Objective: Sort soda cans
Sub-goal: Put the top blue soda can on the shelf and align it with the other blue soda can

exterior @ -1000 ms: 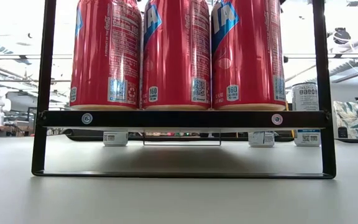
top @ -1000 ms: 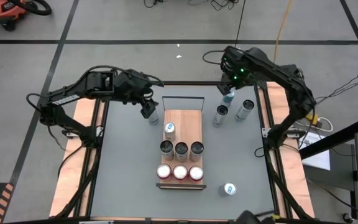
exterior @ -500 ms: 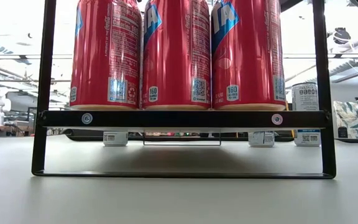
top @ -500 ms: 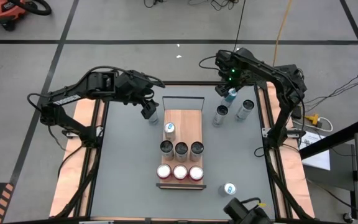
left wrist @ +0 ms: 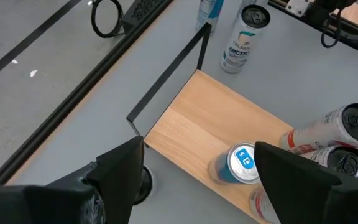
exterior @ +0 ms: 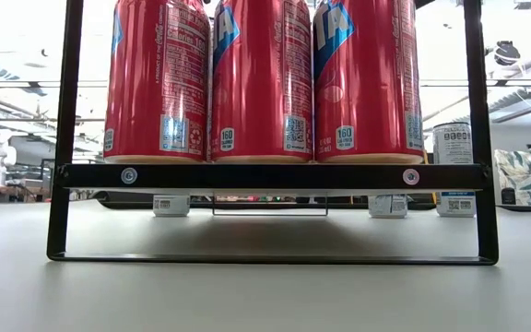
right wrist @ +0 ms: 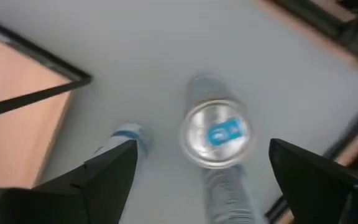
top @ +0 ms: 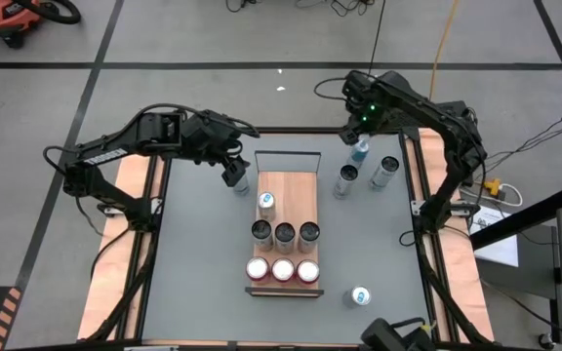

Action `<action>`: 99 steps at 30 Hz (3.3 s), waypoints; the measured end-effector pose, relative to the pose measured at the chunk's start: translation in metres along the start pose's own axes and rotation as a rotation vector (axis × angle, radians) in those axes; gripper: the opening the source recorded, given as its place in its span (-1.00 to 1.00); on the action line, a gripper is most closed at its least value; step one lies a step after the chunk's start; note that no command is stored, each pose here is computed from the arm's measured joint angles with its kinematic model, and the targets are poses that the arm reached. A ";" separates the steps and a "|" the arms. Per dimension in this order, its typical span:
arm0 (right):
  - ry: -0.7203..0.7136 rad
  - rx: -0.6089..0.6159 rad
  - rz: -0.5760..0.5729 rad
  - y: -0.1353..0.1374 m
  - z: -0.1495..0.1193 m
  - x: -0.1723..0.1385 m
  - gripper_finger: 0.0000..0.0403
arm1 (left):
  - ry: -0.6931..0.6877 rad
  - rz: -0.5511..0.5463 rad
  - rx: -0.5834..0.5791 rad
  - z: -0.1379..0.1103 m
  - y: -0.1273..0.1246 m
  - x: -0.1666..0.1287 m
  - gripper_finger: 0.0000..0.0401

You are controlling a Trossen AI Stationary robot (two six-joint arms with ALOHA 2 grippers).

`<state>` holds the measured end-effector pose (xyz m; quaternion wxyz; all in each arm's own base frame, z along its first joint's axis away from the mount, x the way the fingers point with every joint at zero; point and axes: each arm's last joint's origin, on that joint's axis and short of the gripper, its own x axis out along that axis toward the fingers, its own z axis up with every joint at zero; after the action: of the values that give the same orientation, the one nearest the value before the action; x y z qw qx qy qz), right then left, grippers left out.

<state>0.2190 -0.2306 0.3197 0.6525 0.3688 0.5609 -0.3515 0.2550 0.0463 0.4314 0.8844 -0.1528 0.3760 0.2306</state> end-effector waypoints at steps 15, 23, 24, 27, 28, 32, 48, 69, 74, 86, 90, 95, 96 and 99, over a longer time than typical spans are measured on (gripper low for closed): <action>0.073 -0.026 -0.050 -0.008 0.017 0.026 0.67 | 0.002 -0.007 0.000 0.000 0.000 0.000 0.52; 0.211 -0.049 -0.052 -0.007 0.024 0.054 0.67 | 0.003 -0.008 0.000 0.000 -0.001 0.000 0.52; 0.220 -0.056 -0.049 -0.007 0.025 0.056 0.67 | 0.003 -0.008 -0.001 0.000 -0.001 0.000 0.52; 0.230 -0.063 -0.050 -0.007 0.026 0.060 0.62 | 0.003 -0.008 -0.001 0.000 -0.001 0.000 0.52; 0.229 -0.063 -0.051 -0.007 0.026 0.060 0.58 | 0.003 -0.008 -0.001 0.000 -0.001 0.000 0.52; 0.235 -0.051 -0.053 -0.007 0.025 0.059 0.35 | 0.002 -0.008 -0.001 0.000 -0.001 0.000 0.52; 0.146 -0.017 0.013 -0.002 -0.001 0.012 -0.01 | -0.133 0.080 0.003 0.010 0.000 -0.001 0.52; -0.338 0.115 0.566 0.019 -0.115 -0.153 -0.01 | -0.384 -0.053 0.393 0.050 -0.029 0.045 0.78; -0.376 0.020 0.689 0.029 -0.128 -0.166 -0.01 | -0.456 -0.138 0.400 0.059 -0.034 0.049 0.97; -0.393 -0.116 0.851 0.057 -0.126 -0.172 0.00 | -0.428 -0.211 0.407 0.062 -0.041 0.081 0.95; -0.391 -0.132 0.866 0.064 -0.123 -0.171 0.00 | -0.422 -0.231 0.413 0.062 -0.043 0.084 0.95; -0.390 -0.154 0.879 0.071 -0.121 -0.170 0.00 | -0.409 -0.245 0.424 0.061 -0.047 0.088 0.93; -0.389 -0.156 0.881 0.072 -0.121 -0.170 0.00 | -0.405 -0.246 0.423 0.060 -0.047 0.089 0.91; -0.394 -0.160 0.899 0.075 -0.120 -0.170 0.00 | -0.415 -0.248 0.429 0.060 -0.049 0.087 0.80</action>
<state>0.2069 -0.0813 0.4833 0.8594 0.4496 0.2375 -0.0544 0.3696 0.0570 0.4121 0.9756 0.0425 0.2062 0.0628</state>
